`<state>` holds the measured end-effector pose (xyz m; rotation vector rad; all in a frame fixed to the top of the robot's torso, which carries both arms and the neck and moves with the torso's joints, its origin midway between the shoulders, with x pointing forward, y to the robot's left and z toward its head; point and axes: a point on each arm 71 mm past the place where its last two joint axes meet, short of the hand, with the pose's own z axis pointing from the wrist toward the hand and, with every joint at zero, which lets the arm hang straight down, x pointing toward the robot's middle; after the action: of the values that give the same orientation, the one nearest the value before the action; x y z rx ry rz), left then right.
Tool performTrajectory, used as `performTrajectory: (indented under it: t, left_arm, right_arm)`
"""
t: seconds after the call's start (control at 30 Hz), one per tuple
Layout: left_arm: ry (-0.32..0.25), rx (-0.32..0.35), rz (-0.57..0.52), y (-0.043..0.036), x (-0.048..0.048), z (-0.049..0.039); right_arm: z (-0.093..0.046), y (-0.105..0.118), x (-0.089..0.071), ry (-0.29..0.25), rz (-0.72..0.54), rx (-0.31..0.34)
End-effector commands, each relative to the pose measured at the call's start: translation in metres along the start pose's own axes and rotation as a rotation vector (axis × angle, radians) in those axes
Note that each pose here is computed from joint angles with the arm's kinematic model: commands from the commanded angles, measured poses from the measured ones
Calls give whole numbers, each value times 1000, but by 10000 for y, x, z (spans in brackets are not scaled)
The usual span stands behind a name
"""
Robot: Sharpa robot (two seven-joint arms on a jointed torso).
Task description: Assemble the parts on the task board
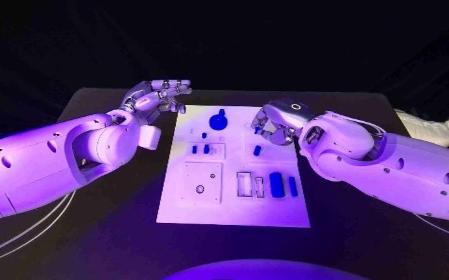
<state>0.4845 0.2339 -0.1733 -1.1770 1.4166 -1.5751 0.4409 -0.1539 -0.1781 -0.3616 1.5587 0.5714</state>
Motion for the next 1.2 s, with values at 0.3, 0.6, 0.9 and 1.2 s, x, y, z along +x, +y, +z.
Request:
performTrajectory:
  t: [0.3,0.6,0.9,1.2]
  left_arm:
    - [26,2,-6,13,77,28]
    - [39,-1,-11,24,135,46]
    - [50,-4,-10,31,176,56]
    - [57,-4,5,32,187,60]
  right_arm:
    - [49,625,194,32,45,-160]
    - [129,863,476,97,66,-214]
    - [183,894,646,129,62,-213]
    - [181,905,696,149,61,-219]
